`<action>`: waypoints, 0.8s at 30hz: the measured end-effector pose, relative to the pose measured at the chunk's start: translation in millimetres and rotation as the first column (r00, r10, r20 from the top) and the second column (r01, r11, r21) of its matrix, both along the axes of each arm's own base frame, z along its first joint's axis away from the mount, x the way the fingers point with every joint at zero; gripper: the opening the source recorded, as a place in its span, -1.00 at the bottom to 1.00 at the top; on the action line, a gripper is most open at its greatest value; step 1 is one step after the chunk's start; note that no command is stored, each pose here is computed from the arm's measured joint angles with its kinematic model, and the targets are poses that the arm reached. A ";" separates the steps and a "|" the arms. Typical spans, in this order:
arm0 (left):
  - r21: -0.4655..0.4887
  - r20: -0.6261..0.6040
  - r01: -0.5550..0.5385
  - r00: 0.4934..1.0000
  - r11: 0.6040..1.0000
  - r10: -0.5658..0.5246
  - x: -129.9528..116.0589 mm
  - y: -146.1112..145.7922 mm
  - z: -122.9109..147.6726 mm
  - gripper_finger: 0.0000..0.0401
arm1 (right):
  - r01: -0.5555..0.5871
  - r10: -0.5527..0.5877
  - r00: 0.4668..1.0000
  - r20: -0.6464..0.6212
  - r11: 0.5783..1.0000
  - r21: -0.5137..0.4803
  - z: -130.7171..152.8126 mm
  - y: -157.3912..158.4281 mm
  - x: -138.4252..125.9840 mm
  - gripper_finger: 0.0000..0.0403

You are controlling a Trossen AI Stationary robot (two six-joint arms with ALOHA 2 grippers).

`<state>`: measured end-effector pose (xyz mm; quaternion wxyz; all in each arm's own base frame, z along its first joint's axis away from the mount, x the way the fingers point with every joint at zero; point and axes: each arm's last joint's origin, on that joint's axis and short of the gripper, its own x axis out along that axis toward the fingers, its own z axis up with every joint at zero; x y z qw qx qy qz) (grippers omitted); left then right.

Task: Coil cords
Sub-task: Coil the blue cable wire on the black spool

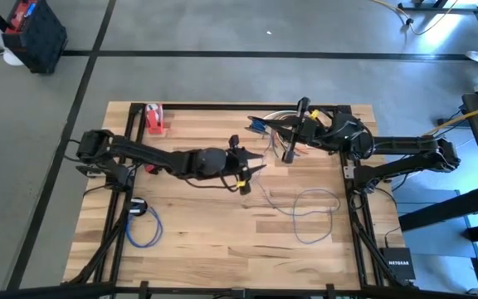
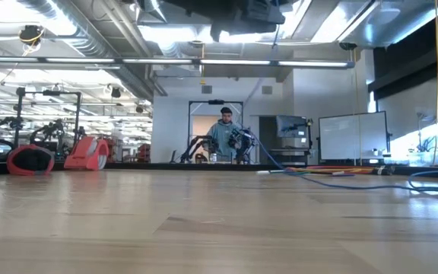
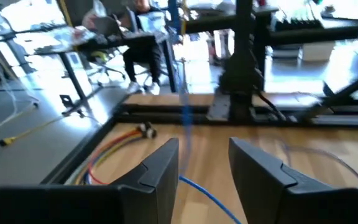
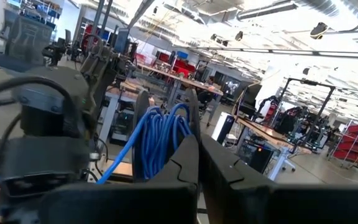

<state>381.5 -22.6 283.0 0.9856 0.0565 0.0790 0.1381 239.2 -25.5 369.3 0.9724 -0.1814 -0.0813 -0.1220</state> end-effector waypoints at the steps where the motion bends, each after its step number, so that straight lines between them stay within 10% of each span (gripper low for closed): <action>1: 0.001 0.011 -0.007 1.000 1.000 0.007 1.8 2.2 -1.1 -0.34 | 0.000 0.000 1.000 -0.001 1.000 0.000 -0.1 0.0 0.0 -0.97; 15: 0.019 -0.007 -0.026 1.000 0.999 0.026 2.9 10.4 -3.6 -0.39 | 0.000 0.000 1.000 -0.007 1.000 -0.003 -0.8 0.0 0.2 -0.97; 24: 0.035 -0.077 -0.037 0.996 0.999 0.040 1.9 16.8 -9.9 -0.96 | -0.076 0.076 0.997 0.000 0.997 0.014 -0.6 2.2 0.6 -0.97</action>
